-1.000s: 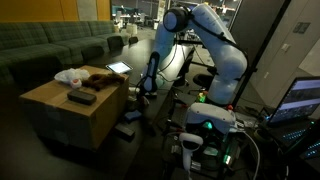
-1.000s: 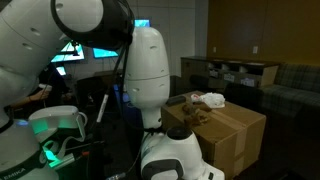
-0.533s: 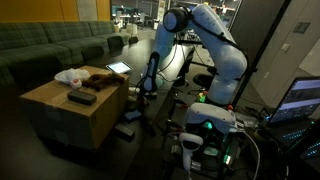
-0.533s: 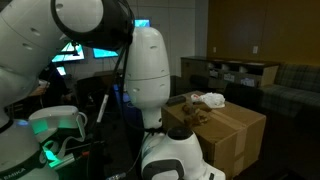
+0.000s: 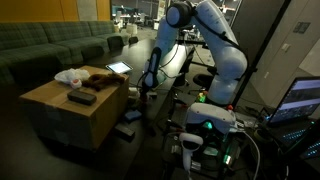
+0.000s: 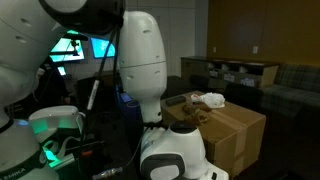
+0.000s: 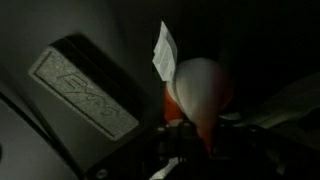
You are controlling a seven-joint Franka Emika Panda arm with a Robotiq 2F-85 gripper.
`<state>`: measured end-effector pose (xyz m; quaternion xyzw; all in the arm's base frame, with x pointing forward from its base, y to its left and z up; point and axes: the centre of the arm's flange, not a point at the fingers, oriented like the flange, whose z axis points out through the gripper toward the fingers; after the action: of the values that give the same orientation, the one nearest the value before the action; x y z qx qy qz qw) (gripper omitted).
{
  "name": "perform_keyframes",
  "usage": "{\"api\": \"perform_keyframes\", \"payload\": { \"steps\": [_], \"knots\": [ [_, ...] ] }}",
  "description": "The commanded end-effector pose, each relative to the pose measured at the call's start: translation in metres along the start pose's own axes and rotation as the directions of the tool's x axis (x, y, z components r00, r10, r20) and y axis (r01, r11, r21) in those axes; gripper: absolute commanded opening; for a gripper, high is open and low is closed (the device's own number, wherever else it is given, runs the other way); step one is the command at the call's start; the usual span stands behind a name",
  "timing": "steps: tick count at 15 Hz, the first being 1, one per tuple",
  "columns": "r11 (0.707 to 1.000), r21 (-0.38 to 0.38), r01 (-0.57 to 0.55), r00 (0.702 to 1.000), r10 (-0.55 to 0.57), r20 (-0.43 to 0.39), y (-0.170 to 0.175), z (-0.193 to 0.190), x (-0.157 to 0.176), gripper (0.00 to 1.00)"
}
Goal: Put the white towel on the table, then the moose on the box, then the duster on the table, then the turnip plushie on the box, then the plastic on the table, then the blue sponge on the box, then the duster from the box to the table, lastly, the other duster from the table to the box
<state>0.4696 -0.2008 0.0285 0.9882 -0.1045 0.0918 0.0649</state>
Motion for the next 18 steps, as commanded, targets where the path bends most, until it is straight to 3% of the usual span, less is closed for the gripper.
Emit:
{"api": "perform_keyframes", "payload": {
  "steps": [1,5,10,14,18],
  "knots": [
    [0.999,-0.035,0.017,0.999,-0.016,0.036,0.006,-0.057,-0.007,0.03],
    [0.995,-0.098,0.023,1.000,-0.022,0.017,0.010,-0.108,-0.007,0.03],
    [0.982,-0.189,0.003,0.995,-0.021,-0.095,0.015,-0.181,0.010,0.03],
    [0.974,-0.222,-0.051,0.981,0.008,-0.192,0.021,-0.236,0.033,0.03],
    [0.971,-0.227,-0.071,0.961,0.006,-0.277,0.004,-0.270,0.056,0.03]
  ]
}}
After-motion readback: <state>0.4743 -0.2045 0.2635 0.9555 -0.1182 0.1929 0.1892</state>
